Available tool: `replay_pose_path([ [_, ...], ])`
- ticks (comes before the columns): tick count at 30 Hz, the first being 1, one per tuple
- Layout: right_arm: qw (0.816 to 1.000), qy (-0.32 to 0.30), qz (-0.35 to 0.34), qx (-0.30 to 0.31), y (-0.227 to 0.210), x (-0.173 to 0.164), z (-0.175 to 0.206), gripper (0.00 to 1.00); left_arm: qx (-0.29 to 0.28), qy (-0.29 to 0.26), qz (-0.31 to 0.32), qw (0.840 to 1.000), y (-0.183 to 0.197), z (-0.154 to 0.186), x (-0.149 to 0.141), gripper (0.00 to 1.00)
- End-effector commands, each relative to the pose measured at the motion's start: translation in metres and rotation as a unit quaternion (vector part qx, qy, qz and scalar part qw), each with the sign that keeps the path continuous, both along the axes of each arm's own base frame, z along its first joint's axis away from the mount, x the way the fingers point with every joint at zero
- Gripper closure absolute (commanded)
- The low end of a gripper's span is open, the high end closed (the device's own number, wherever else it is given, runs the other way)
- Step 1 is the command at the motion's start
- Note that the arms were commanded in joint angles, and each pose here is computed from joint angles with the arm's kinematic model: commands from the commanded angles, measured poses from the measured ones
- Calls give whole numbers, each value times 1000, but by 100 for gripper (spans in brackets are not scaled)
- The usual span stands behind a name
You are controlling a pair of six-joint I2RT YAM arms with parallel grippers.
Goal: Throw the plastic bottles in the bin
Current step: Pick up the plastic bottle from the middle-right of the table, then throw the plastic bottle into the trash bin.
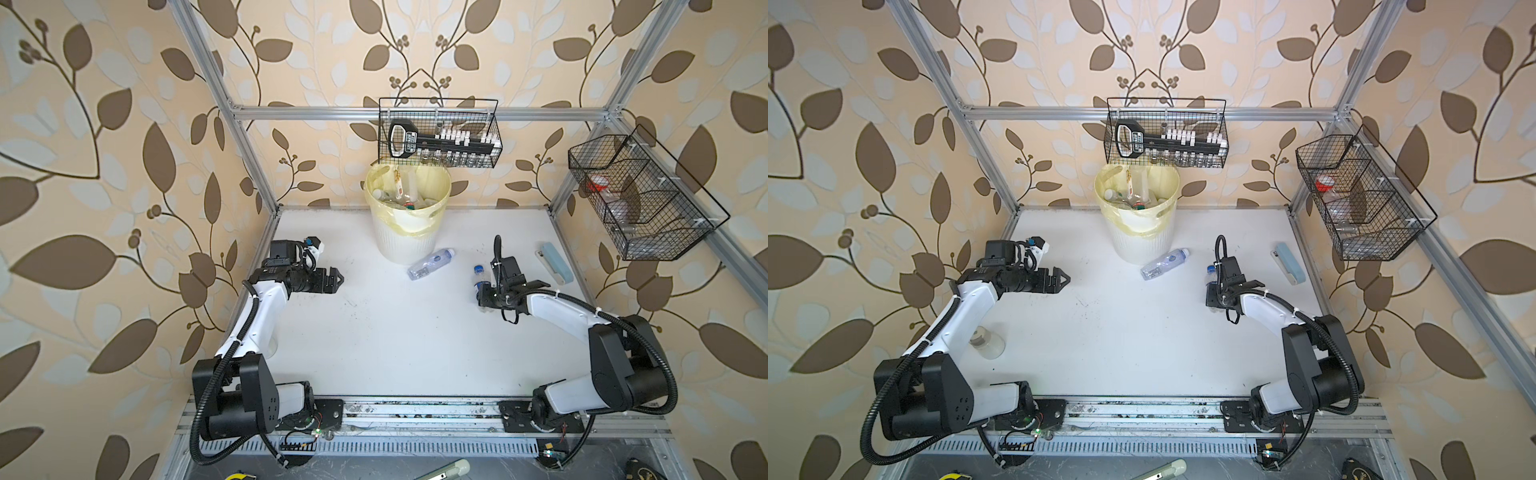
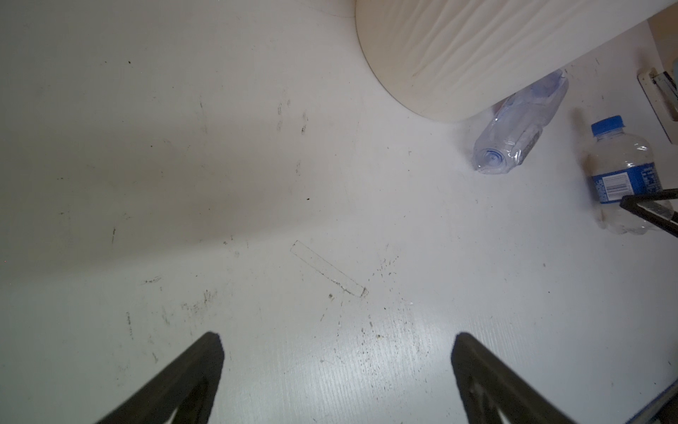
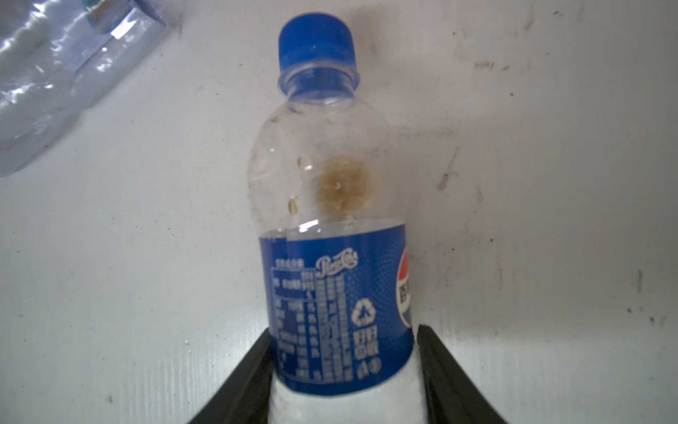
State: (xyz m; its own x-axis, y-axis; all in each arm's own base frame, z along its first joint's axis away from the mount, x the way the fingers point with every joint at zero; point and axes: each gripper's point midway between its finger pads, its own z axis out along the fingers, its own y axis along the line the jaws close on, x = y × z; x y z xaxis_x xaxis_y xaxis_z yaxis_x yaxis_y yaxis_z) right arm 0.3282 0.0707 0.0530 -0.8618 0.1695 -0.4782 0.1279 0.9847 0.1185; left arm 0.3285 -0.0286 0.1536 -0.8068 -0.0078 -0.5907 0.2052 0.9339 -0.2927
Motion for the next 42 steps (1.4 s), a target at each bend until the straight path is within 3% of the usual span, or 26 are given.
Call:
replay_pose_path([
  [1, 1000, -19, -4, 20, 6, -2, 19, 46, -13, -1, -4, 1000, -1, 3, -4, 1],
  [12, 992, -90, 0, 92, 29, -3, 80, 48, -15, -4, -3, 1000, 0, 5, -4, 1],
  [29, 958, -231, 30, 169, 56, -15, 227, 48, -24, -17, -4, 1000, 0, 13, -6, 1],
  [42, 942, -267, 50, 199, 69, -9, 267, 49, -27, -16, 0, 1000, 2, 13, -6, 1],
])
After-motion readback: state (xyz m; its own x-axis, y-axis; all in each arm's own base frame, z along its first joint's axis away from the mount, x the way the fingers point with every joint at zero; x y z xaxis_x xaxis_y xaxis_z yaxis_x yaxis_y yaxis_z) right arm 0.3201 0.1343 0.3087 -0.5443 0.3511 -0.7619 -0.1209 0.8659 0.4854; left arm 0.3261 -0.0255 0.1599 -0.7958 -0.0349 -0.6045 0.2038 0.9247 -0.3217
